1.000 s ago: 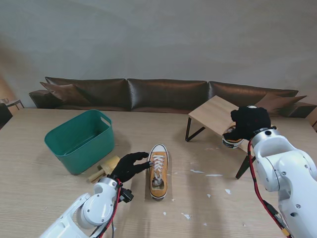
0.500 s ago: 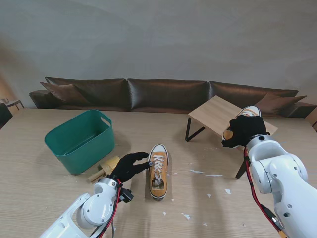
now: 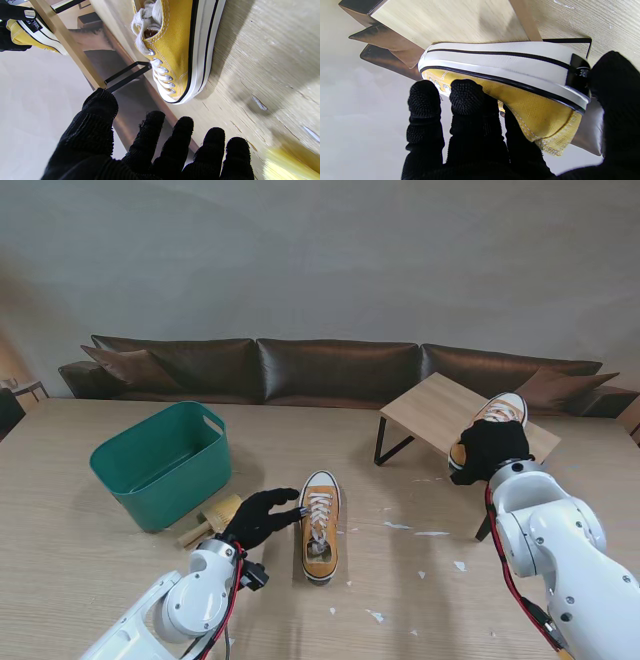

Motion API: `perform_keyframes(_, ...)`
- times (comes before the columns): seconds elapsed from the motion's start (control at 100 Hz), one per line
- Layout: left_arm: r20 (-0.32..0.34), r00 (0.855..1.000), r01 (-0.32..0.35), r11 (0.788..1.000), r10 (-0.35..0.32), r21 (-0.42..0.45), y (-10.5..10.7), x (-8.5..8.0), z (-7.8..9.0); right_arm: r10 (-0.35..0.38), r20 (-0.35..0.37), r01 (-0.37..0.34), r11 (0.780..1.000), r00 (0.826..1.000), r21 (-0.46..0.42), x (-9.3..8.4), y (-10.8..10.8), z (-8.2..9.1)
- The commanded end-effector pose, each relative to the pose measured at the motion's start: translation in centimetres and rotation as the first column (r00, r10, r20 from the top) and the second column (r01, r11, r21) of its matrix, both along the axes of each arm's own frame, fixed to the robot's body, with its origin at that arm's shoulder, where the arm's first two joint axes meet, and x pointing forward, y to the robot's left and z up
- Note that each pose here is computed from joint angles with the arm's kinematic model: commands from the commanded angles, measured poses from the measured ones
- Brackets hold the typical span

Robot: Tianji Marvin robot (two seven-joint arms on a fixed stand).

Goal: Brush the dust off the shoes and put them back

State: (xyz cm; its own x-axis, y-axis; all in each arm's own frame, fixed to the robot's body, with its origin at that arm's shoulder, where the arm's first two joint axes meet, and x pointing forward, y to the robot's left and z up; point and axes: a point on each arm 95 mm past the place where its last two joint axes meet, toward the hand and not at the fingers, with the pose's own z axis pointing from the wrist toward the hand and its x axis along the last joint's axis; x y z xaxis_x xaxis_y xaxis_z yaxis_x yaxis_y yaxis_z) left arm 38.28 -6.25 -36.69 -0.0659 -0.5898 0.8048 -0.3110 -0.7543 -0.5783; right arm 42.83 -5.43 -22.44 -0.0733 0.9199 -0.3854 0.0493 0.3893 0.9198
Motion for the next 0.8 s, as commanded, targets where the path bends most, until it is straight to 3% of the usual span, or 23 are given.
perform_keyframes(0.0, -0.015, 1.0, 0.014, 1.0, -0.014, -0.006, -0.3, -0.1, -0.1, -0.004, -0.03, 0.004, 1.0, 1.0, -0.008, -0.2, 0.1, -1.4)
perform_keyframes(0.22, -0.018, 1.0, 0.012, 1.0, -0.012, -0.009, -0.3, -0.2, -0.1, 0.002, 0.029, -0.002, 1.0, 1.0, -0.009, 0.1, 0.5, -1.7)
perform_keyframes(0.45, -0.02, 1.0, 0.012, 1.0, -0.012, -0.016, -0.4, -0.1, -0.1, 0.048, 0.103, -0.043, 0.998, 0.994, -0.049, -0.1, 0.5, -0.6)
perform_keyframes(0.79, -0.018, 1.0, 0.008, 1.0, -0.009, -0.022, -0.4, -0.1, -0.1, 0.113, 0.117, -0.101, 0.989, 0.987, -0.104, -0.4, 0.9, 0.7)
